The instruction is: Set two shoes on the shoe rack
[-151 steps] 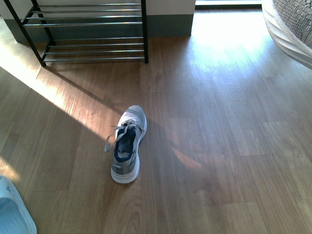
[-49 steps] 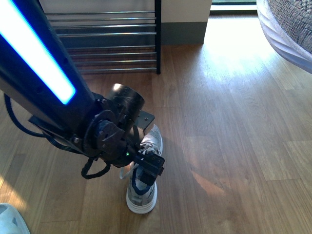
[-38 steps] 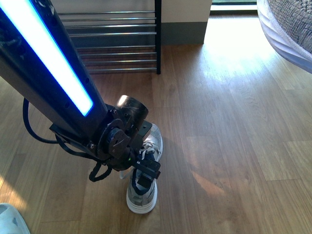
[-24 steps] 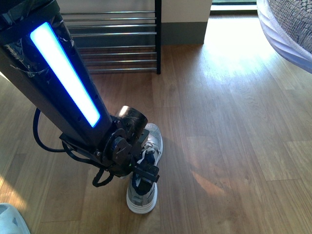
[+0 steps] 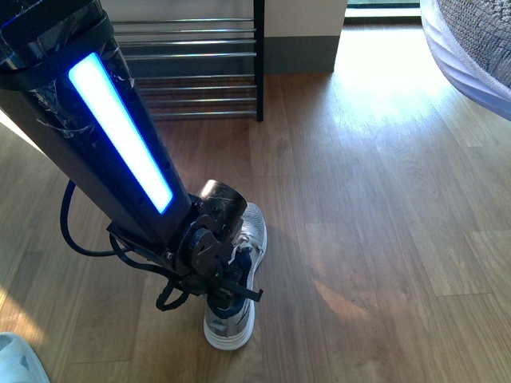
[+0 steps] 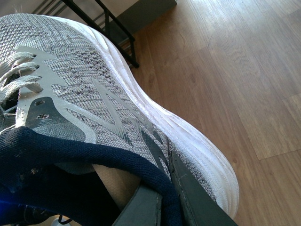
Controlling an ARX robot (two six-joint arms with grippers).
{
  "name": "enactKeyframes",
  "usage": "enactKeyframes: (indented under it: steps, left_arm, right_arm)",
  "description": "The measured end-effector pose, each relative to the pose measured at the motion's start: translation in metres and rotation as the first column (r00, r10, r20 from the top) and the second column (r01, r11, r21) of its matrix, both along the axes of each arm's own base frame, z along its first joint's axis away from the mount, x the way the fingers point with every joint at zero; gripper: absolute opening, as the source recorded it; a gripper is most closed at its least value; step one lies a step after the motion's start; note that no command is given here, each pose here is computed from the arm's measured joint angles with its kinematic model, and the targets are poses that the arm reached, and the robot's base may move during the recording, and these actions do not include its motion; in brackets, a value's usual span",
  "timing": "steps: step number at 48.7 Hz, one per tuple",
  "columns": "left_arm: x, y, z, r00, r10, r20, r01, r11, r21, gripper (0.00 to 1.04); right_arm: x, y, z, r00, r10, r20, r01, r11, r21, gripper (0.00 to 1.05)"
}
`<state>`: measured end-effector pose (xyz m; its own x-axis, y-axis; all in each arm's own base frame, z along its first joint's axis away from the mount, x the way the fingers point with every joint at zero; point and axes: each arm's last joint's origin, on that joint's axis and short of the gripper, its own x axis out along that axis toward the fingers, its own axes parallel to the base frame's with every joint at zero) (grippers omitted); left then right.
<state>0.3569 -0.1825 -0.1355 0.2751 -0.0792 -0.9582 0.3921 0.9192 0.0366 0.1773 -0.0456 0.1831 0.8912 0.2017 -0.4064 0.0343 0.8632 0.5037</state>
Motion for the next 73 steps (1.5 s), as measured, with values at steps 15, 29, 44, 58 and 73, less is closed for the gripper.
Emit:
enactKeyframes:
  steps: [15,29,44,58,73]
  left_arm:
    - [-0.002,0.003,0.000,0.998,0.064,0.013,-0.064,0.998,-0.026,0.02]
    - [-0.008,0.017,0.024,0.984,0.170,0.061,-0.164,0.983,-0.087,0.02]
    - [-0.024,0.052,0.156,0.890,0.321,0.324,-0.246,0.936,-0.252,0.02]
    - [-0.085,0.114,0.260,0.715,0.499,0.490,-0.391,0.866,-0.311,0.02]
    - [-0.170,0.143,0.355,0.511,0.581,0.633,-0.390,0.813,-0.432,0.02]
  right_arm:
    - [0.000,0.000,0.000,1.000,0.000,0.000,0.000,1.000,0.000,0.01]
    - [0.000,0.000,0.000,1.000,0.000,0.000,0.000,1.000,0.000,0.01]
    - [0.000,0.000,0.000,1.000,0.000,0.000,0.000,1.000,0.000,0.01]
    - [0.000,0.000,0.000,1.000,0.001,0.000,-0.001,1.000,0.000,0.01]
    - [0.000,0.000,0.000,1.000,0.000,0.000,0.000,1.000,0.000,0.01]
